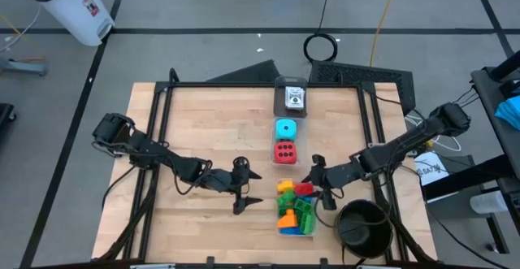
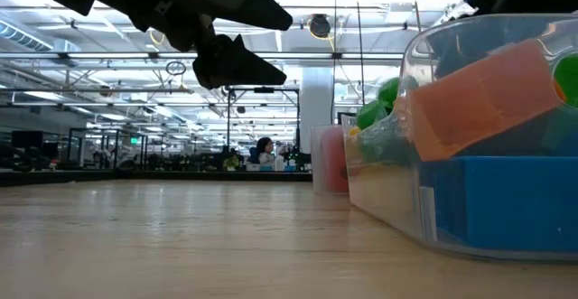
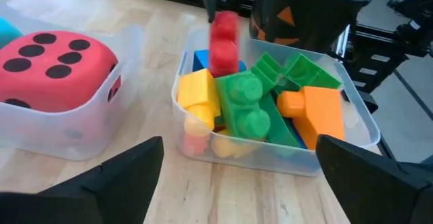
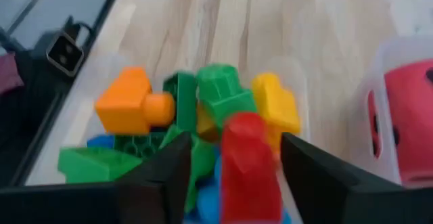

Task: Pick & Place Toys
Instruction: Put the red 2 stud game piece into the bottom transparent bin, then return to Home Position

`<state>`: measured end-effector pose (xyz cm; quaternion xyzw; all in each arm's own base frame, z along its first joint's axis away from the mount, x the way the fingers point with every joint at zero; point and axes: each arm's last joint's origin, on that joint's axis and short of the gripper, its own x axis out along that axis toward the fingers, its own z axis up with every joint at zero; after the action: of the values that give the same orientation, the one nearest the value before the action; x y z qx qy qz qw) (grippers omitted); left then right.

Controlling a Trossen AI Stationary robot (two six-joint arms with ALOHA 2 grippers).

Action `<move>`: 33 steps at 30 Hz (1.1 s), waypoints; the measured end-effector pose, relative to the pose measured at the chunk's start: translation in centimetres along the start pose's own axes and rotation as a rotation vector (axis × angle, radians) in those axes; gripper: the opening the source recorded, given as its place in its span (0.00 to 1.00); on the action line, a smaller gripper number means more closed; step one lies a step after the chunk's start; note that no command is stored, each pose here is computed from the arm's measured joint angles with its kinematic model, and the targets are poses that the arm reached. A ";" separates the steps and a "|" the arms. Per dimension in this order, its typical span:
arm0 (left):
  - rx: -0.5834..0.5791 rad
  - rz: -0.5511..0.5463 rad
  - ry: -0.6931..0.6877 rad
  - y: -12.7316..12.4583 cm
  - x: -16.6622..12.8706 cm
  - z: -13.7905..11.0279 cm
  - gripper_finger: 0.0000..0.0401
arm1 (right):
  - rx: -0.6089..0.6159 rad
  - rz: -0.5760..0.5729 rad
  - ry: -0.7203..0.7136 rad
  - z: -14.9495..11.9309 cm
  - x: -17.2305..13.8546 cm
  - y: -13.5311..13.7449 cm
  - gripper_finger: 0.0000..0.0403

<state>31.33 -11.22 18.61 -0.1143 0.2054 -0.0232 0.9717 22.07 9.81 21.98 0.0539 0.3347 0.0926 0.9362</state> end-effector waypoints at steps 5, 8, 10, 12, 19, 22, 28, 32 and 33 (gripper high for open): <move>-0.006 -0.032 0.010 0.3 0.0 0.2 0.98 | 0.041 0.002 0.005 -0.3 -0.1 -0.1 0.61; -0.016 -0.089 0.030 1.0 -0.9 1.4 0.98 | 0.036 0.010 -0.020 0.0 -0.9 -0.1 0.66; -0.024 -0.134 0.058 1.7 -2.5 2.7 0.98 | 0.008 0.021 -0.055 0.3 -2.0 -0.1 0.68; -0.017 -0.172 0.067 2.5 -4.9 4.4 0.98 | -0.029 0.037 -0.112 0.8 -3.4 -0.2 0.70; 0.070 -0.134 -0.077 5.8 -17.0 8.8 0.98 | -0.222 0.056 -0.425 1.8 -11.3 -1.0 0.70; 0.142 -0.066 -0.158 6.4 -22.5 8.5 0.98 | -0.254 -0.014 -0.568 1.5 -14.9 -1.8 0.69; 0.120 0.095 -0.215 8.0 -25.4 3.2 0.98 | -0.217 -0.017 -0.668 -2.2 -15.8 -3.2 0.69; 0.077 0.129 -0.272 9.3 -23.0 -1.3 0.98 | -0.174 -0.043 -0.732 -4.8 -13.4 -3.8 0.70; 0.071 0.128 -0.275 9.6 -22.3 -2.4 0.98 | -0.149 -0.058 -0.746 -5.3 -12.9 -4.0 0.70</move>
<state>9.98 -0.37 22.99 -0.0688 0.0764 0.0473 0.9936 9.44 3.38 25.16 0.0064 -0.0353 0.0640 0.9973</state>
